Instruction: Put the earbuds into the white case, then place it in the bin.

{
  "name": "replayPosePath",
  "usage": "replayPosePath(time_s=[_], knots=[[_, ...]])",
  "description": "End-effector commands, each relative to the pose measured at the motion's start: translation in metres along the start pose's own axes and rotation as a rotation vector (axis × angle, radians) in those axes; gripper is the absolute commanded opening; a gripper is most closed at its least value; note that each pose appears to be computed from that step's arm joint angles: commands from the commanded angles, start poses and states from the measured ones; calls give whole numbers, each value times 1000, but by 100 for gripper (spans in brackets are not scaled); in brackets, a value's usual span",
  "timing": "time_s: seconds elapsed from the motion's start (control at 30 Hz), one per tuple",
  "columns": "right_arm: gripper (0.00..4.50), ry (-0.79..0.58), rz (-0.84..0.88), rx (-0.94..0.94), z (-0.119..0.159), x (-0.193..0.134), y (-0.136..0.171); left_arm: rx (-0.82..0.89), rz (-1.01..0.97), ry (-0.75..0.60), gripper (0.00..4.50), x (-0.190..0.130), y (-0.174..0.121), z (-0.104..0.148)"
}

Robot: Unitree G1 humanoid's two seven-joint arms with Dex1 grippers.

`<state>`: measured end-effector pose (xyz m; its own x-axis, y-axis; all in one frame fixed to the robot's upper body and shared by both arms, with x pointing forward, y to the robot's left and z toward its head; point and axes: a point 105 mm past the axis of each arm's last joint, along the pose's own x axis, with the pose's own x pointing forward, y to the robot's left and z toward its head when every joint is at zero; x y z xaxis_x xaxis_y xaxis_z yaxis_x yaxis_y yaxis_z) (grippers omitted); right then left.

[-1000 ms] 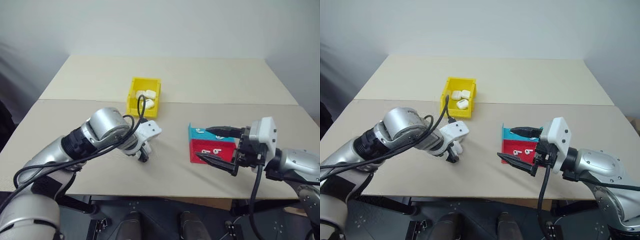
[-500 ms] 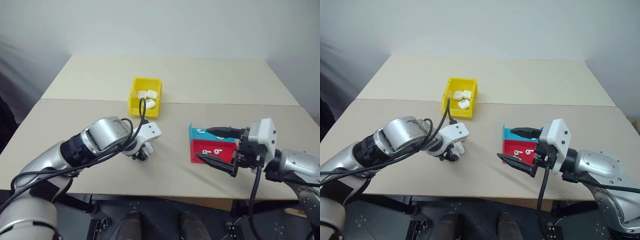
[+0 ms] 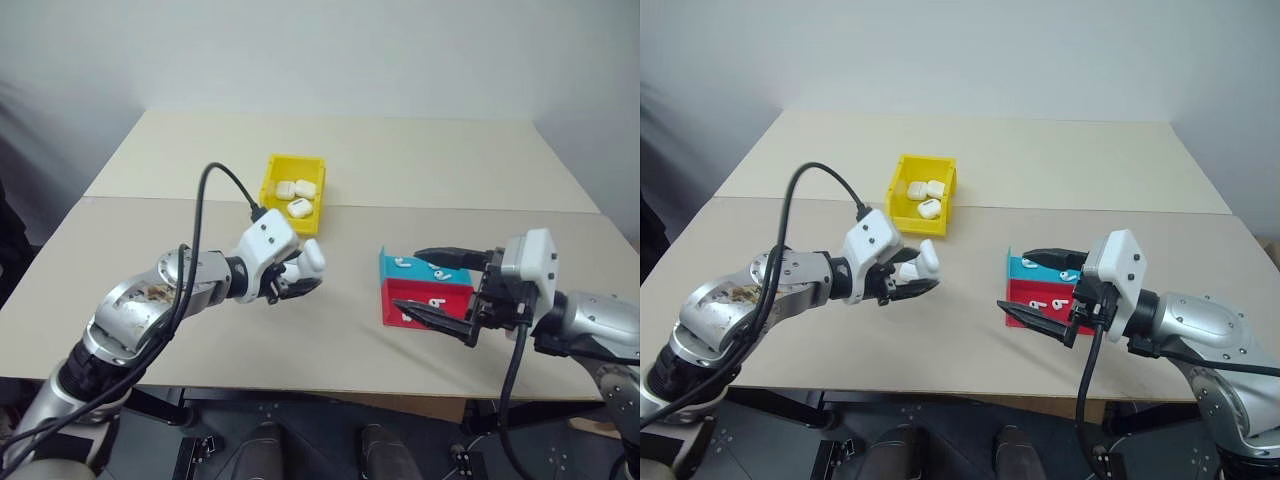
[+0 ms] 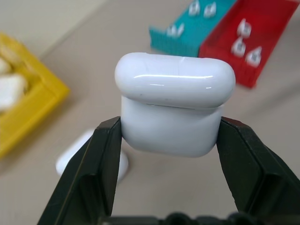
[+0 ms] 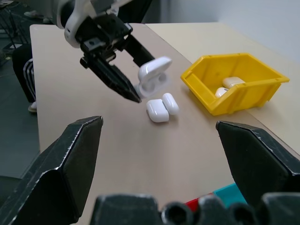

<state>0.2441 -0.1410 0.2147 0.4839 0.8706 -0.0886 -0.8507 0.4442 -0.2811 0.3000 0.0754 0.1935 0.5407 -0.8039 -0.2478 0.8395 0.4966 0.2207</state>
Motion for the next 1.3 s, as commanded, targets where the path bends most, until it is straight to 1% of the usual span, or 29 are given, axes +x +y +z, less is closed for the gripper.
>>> replayPosePath(time_s=[0.03,0.07,0.1,0.13,0.2,0.27,0.33,0.47,0.63,0.7,0.73,0.9,1.07,1.3], knots=[[450,22,-1,-61,6,-3,-9,-16,-83,-335,276,-9,-11,38],[450,36,3,-67,6,-3,-11,-38,-131,-453,276,-14,-15,45],[450,50,11,-74,5,-2,-13,-62,-154,-534,276,-17,-16,49],[450,57,16,-79,5,-2,-14,-74,-166,-572,276,-18,-17,50],[450,78,32,-92,4,0,-16,-79,-233,-590,276,-17,-22,49],[450,124,51,-104,0,2,-20,-40,-326,-610,276,-18,-30,50],[450,204,51,-106,-8,3,-25,-20,-378,-625,276,-19,-34,53],[450,419,80,-108,-24,3,-32,17,-438,-638,276,-22,-37,52],[450,574,137,-87,-31,9,-34,44,-484,-627,276,-24,-41,46],[411,628,175,-71,-36,12,-32,49,-512,-631,276,-26,-44,45],[400,652,186,-70,-38,13,-31,49,-523,-635,276,-26,-46,45],[245,793,212,-53,-58,26,-32,29,-545,-636,276,-30,-49,40],[245,873,255,-78,-66,31,-24,36,-564,-602,276,-38,-50,30],[245,912,269,-90,-80,38,-16,33,-571,-604,276,-41,-53,31]])
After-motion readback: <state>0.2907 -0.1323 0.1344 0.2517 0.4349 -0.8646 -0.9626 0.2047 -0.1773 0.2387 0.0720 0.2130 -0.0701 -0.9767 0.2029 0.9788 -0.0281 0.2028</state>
